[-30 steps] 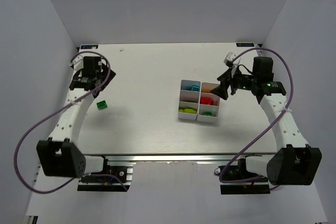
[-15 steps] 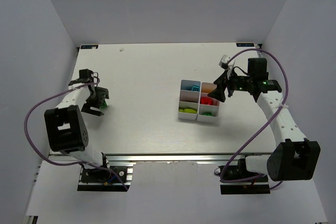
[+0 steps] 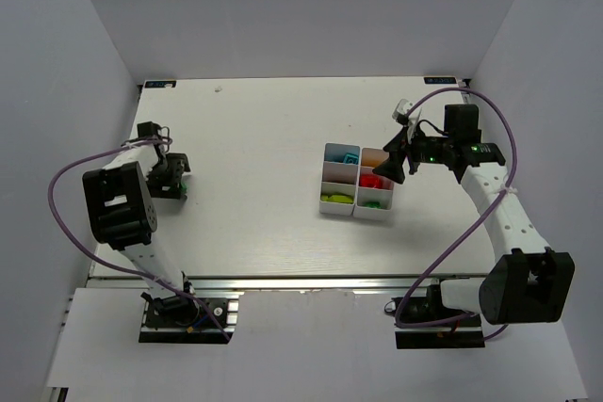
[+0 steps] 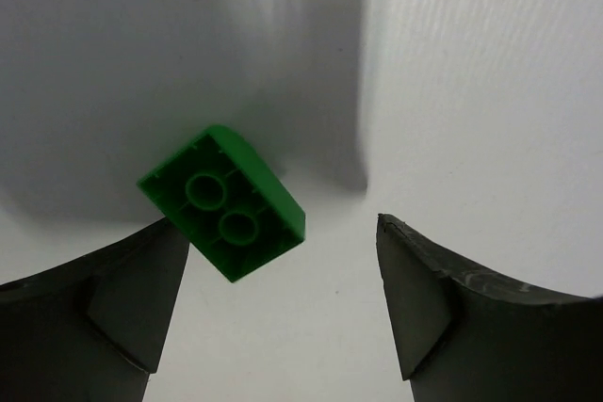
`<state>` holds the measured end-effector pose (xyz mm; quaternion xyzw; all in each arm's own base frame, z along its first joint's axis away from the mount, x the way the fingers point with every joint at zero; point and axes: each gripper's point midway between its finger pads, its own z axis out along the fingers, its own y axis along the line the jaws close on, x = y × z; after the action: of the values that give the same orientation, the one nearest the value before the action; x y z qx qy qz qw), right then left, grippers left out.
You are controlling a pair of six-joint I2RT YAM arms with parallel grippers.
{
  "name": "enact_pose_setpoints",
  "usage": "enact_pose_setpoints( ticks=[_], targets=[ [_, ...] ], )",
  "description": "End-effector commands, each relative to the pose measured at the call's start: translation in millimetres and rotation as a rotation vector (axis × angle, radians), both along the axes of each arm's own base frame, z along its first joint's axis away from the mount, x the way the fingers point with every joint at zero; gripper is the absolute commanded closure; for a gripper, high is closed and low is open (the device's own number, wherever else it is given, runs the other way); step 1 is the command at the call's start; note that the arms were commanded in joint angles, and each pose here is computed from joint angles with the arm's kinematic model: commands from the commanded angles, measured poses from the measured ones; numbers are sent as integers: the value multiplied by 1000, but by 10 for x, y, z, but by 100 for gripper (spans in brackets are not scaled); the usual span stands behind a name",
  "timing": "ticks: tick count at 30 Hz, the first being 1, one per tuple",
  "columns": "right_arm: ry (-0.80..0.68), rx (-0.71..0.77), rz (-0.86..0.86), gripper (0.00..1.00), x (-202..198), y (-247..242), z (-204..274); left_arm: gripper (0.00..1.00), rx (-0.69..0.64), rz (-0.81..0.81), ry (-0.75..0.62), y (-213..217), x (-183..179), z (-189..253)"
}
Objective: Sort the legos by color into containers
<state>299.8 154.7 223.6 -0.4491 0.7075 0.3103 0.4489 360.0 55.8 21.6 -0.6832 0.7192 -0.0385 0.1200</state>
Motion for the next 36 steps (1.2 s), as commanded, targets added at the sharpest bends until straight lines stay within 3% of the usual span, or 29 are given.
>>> enact_pose_setpoints(
  ticks=[1, 11, 20, 29, 36],
  targets=[
    [6, 12, 31, 21, -39, 43, -6, 11, 0, 33, -57, 81, 184, 98],
    [6, 7, 29, 21, -18, 39, -12, 14, 25, 76, -4, 231, -105, 35],
    [-9, 6, 32, 21, 6, 39, 24, 24, 24, 88, 33, 366, -81, -55],
    [-22, -3, 31, 21, -32, 21, 43, 58, -14, 17, -7, 259, -69, -53],
    [-33, -4, 33, 21, -24, 21, 78, 86, -62, -158, -176, -21, -19, 309]
  ],
)
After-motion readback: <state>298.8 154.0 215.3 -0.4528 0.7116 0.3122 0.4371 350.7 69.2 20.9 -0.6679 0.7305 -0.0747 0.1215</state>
